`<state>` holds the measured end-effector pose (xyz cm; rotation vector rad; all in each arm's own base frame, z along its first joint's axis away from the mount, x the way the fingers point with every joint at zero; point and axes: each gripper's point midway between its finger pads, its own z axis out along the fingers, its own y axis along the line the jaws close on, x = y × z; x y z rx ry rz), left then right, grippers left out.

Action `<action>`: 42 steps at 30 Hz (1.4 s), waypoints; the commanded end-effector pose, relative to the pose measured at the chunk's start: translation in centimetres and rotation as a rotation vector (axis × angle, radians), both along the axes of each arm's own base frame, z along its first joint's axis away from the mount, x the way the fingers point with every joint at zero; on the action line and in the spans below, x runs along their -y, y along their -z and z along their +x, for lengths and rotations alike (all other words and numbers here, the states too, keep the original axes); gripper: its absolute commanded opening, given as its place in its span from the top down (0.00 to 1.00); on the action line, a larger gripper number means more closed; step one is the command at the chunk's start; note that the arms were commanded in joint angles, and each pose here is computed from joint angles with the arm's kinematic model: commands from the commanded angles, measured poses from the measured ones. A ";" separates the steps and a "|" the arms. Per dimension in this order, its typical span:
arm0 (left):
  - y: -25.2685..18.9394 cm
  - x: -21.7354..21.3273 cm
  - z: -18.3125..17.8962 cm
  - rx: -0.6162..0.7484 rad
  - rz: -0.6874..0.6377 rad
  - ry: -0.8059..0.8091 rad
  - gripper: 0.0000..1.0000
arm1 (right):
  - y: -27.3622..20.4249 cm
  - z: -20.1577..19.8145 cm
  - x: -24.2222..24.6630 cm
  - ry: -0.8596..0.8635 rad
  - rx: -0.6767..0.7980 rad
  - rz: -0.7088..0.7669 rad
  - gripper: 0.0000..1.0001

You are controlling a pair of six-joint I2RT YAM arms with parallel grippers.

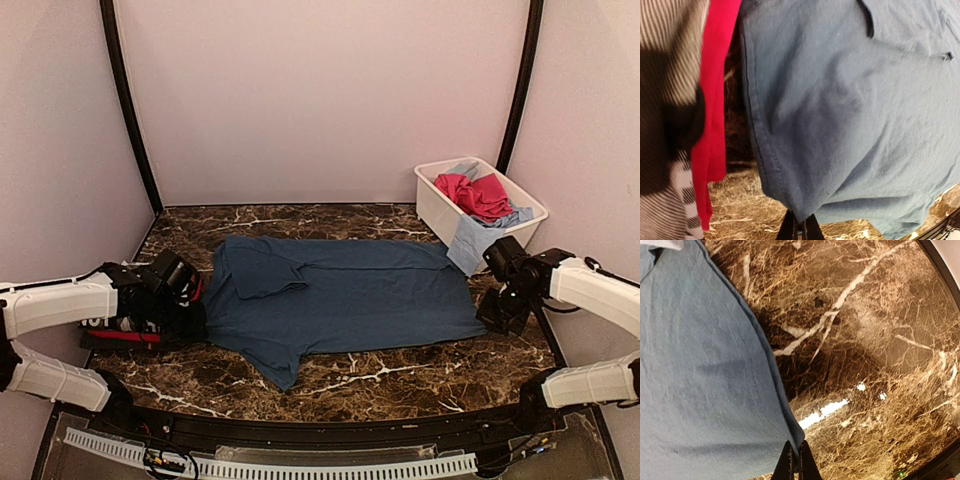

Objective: Fold and stack the mixed laundry pile
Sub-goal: Pick up the 1/3-folded T-shirt from the center of the board, then fold the 1/3-folded T-shirt at the center of the board.

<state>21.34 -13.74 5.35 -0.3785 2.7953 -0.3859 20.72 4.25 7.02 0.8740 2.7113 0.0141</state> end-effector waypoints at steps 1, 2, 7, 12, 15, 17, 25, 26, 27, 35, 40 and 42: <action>-1.7 -0.5 1.3 0.007 -0.010 0.026 1.00 | -1.0 1.6 1.1 0.001 0.042 -0.036 1.00; -2.1 -0.5 1.8 0.014 -0.024 0.021 1.00 | -1.0 1.9 1.3 0.004 0.049 -0.034 1.00; -2.3 0.2 3.6 0.007 -0.016 0.057 1.00 | -1.0 4.0 1.3 -0.018 0.055 -0.034 1.00; -3.1 1.4 6.2 0.032 -0.028 0.081 1.00 | -2.3 7.2 0.4 -0.058 0.096 -0.034 1.00; -2.7 1.6 7.5 0.026 -0.010 0.084 1.00 | -2.5 8.7 0.4 -0.074 0.098 -0.057 1.00; -2.9 1.5 8.7 0.035 -0.002 0.082 1.00 | -2.5 9.5 0.5 -0.081 0.097 -0.070 1.00; -1.9 0.4 11.5 0.032 0.037 0.076 1.00 | -0.7 12.2 2.3 -0.084 0.070 -0.140 1.00; -1.6 0.1 11.7 0.025 0.039 0.070 1.00 | -0.4 12.5 2.6 -0.083 0.068 -0.151 1.00; -1.7 0.1 12.0 0.030 0.033 0.069 1.00 | -0.2 12.7 2.8 -0.083 0.063 -0.157 1.00; -2.2 0.3 14.2 0.057 0.022 0.057 1.00 | -0.4 14.6 2.6 -0.090 0.086 -0.146 1.00; -1.9 0.1 14.8 0.051 0.042 0.045 1.00 | -0.1 15.7 2.5 -0.115 0.080 -0.158 1.00; -1.6 -0.2 14.9 0.045 0.051 0.035 1.00 | 0.2 16.2 2.1 -0.130 0.075 -0.144 1.00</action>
